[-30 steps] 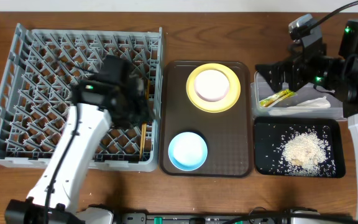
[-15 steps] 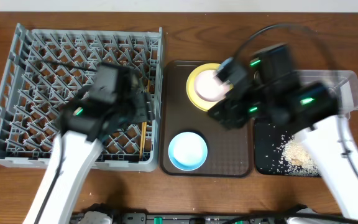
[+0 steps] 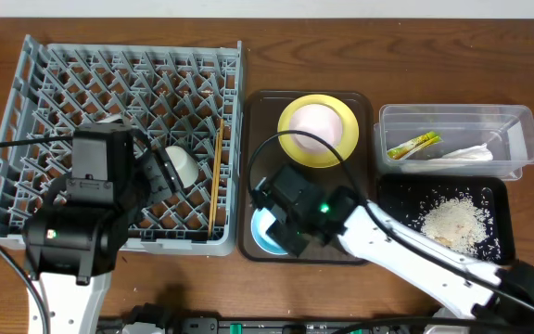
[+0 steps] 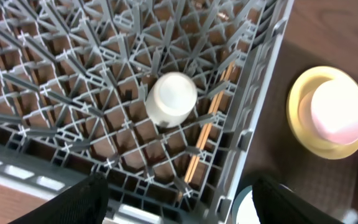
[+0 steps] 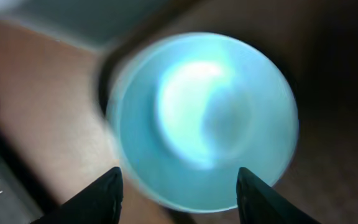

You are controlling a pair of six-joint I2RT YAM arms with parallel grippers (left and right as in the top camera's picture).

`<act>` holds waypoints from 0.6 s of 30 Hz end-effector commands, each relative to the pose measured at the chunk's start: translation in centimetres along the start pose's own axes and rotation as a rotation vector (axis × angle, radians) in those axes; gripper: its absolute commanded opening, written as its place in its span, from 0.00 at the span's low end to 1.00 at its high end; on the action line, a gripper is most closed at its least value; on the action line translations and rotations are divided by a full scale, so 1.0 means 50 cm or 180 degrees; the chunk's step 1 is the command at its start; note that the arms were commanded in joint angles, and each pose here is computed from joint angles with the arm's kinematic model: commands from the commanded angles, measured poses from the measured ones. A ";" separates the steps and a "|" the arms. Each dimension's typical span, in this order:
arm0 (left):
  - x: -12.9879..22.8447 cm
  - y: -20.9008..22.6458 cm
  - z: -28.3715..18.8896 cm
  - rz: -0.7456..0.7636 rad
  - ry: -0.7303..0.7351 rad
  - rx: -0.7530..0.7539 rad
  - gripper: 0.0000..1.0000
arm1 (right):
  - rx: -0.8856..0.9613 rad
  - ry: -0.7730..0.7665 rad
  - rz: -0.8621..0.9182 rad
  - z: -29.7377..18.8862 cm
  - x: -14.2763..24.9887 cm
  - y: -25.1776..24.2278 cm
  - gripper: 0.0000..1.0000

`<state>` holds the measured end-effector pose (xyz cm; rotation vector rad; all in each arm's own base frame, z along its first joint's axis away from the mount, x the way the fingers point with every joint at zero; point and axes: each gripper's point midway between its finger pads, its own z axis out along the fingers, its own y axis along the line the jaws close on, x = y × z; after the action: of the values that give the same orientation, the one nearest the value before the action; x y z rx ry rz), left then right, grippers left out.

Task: Sort waste into correct bins and load items into the dishwasher
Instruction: 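Reach the right gripper to the light-blue bowl and grasp its rim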

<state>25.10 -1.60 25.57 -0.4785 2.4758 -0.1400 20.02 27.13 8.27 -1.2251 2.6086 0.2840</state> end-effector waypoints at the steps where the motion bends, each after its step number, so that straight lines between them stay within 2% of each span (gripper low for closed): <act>1: 0.007 -0.008 0.009 -0.0034 0.0138 0.0043 0.77 | 0.0676 -0.0144 0.0344 -0.008 -0.017 -0.082 0.54; 5: 0.027 -0.020 0.027 -0.0023 0.0351 0.0126 0.77 | 0.0698 -0.0063 0.0485 0.002 -0.003 -0.112 0.51; 10: 0.032 -0.024 0.042 -0.0016 0.0455 0.0118 0.76 | 0.0419 0.0181 0.0604 0.049 0.031 -0.105 0.45; 16: 0.040 -0.044 0.041 0.0063 0.0537 0.0300 0.71 | 0.0361 0.0299 0.0601 0.083 0.039 -0.099 0.25; 18: 0.046 -0.056 0.039 0.0115 0.0590 0.0420 0.71 | 0.0364 0.0324 0.0603 0.091 0.042 -0.100 0.09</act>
<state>25.57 -3.90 23.23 -0.4493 2.6132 -0.2653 23.30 23.66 3.52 -0.9900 2.7690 0.0885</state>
